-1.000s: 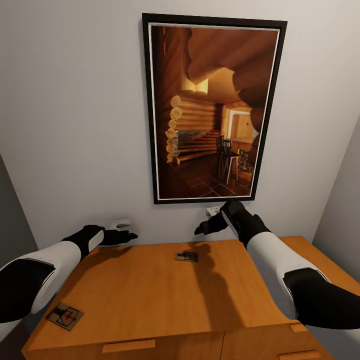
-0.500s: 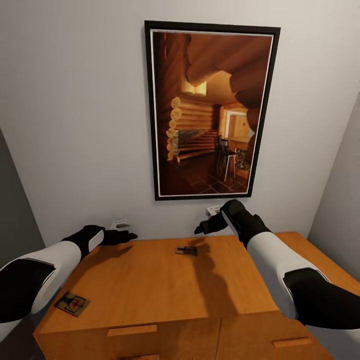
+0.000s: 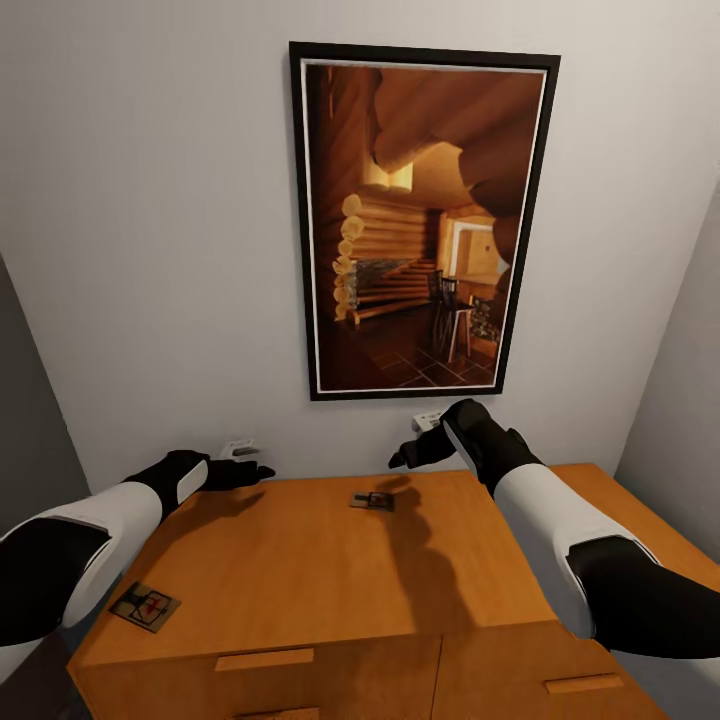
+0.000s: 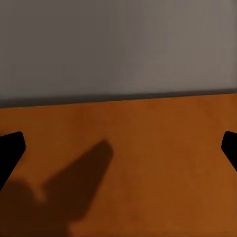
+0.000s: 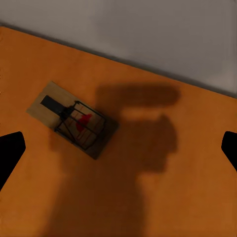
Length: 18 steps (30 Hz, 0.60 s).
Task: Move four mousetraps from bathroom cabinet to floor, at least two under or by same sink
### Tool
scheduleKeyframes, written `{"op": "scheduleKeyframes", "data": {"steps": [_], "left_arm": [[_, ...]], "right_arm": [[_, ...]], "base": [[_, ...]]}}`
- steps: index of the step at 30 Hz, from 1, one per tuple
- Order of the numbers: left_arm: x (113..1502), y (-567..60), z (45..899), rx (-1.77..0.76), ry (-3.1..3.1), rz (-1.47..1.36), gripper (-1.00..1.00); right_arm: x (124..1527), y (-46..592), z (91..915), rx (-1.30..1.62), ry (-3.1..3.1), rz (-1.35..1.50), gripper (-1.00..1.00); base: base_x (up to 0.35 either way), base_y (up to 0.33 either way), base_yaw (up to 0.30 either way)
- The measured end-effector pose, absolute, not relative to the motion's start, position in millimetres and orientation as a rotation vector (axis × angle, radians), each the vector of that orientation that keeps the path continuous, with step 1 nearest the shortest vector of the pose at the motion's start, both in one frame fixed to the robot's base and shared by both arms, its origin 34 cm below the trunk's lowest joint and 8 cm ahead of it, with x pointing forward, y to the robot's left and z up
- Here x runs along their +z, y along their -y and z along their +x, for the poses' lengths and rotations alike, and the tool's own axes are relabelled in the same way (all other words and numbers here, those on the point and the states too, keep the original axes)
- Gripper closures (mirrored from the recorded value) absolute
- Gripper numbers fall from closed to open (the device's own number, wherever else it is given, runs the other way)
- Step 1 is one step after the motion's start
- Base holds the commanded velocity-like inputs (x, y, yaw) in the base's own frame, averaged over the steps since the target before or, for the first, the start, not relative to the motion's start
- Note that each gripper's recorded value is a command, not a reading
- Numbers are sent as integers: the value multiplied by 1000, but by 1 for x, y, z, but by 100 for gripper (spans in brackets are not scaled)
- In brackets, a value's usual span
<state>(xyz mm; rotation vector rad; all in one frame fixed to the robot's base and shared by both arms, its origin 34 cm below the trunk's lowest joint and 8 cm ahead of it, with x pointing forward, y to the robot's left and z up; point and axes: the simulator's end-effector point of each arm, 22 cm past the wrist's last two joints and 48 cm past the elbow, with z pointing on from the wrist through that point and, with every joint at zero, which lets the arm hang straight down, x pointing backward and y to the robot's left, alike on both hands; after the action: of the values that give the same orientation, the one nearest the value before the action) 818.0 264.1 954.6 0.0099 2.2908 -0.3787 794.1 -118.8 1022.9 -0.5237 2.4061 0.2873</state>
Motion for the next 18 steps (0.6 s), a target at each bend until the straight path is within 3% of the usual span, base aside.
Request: {"op": "scheduleKeyframes", "data": {"steps": [6,18], "left_arm": [[955,-264,818,-379,-2291,10,-100],[955,-263,818,-379,-2290,12,-100]], "right_arm": [[1023,118,794,290,-2406,-524,-100],[1023,117,794,298,-2404,-524,-100]], "base": [[-1,0,72],[0,0,184]]}}
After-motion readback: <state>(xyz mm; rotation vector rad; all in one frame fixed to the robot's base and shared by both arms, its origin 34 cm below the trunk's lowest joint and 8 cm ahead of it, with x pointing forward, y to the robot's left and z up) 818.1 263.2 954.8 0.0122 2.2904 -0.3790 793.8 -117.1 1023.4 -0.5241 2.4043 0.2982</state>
